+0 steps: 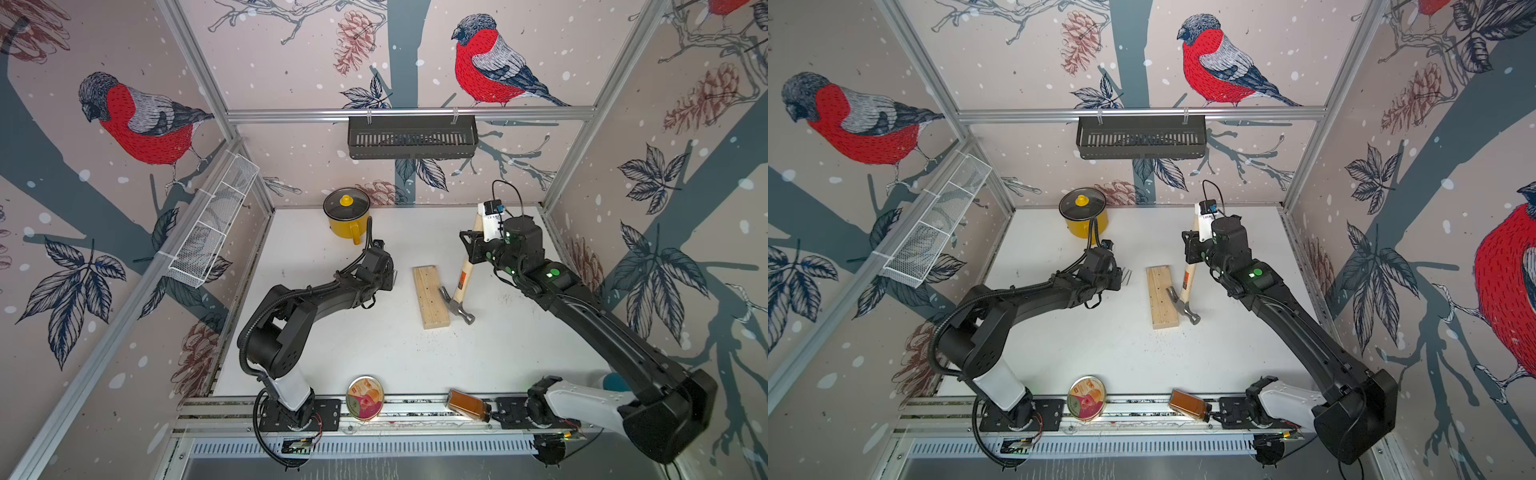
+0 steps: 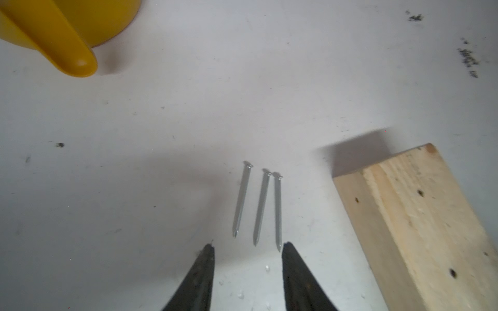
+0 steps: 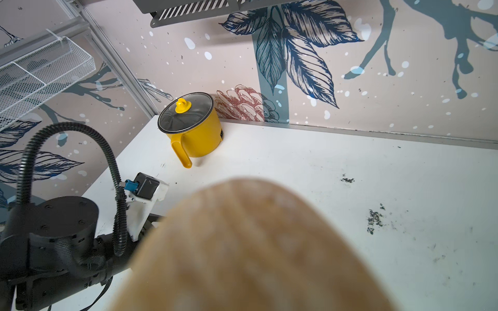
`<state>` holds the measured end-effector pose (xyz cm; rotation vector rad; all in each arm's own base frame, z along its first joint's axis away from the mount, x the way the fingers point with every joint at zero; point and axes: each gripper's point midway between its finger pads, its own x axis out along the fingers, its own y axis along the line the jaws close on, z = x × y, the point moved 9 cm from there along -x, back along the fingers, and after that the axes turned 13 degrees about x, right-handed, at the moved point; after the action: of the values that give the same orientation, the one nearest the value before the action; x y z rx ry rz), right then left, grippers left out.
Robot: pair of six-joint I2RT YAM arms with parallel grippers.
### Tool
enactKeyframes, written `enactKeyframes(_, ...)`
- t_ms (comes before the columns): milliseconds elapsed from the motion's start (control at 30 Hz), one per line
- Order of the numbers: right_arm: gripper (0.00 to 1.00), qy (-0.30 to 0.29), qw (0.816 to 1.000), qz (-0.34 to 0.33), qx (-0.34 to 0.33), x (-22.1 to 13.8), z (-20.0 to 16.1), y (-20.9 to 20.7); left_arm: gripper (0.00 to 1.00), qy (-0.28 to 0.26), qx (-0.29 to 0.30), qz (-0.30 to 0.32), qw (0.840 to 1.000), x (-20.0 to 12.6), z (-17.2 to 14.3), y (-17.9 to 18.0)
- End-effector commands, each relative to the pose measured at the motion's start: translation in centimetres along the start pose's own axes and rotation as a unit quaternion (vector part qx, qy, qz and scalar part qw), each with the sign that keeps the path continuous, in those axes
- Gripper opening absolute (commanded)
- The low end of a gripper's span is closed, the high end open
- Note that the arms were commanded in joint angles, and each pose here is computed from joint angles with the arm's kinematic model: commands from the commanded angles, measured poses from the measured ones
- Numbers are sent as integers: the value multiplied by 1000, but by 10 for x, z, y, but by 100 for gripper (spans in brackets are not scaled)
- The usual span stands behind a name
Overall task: Use a claw hammer to pull out a nail
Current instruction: Place the nail at the center of the board, then place the hammer at the center of the board.
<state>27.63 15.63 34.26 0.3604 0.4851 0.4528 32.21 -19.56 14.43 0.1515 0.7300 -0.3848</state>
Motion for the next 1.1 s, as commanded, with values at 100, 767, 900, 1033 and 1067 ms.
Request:
enactKeyframes(100, 0, -40, 997, 69, 14, 5, 19, 17, 60, -130, 25, -85, 988, -35, 24, -22)
enactKeyframes(767, 0, 5, 989, 139, 46, 47, 11, 28, 69, -239, 133, -298, 915, -81, 26, -77)
enactKeyframes(900, 0, 13, 988, 145, 42, 57, 9, 37, 69, -235, 146, -312, 909, -80, 26, -83)
enactKeyframes(1033, 0, 14, 988, 149, 42, 63, 10, 42, 68, -234, 151, -316, 907, -80, 26, -86)
enactKeyframes(1067, 0, 13, 988, 150, 43, 63, 10, 43, 67, -234, 152, -314, 907, -80, 26, -86)
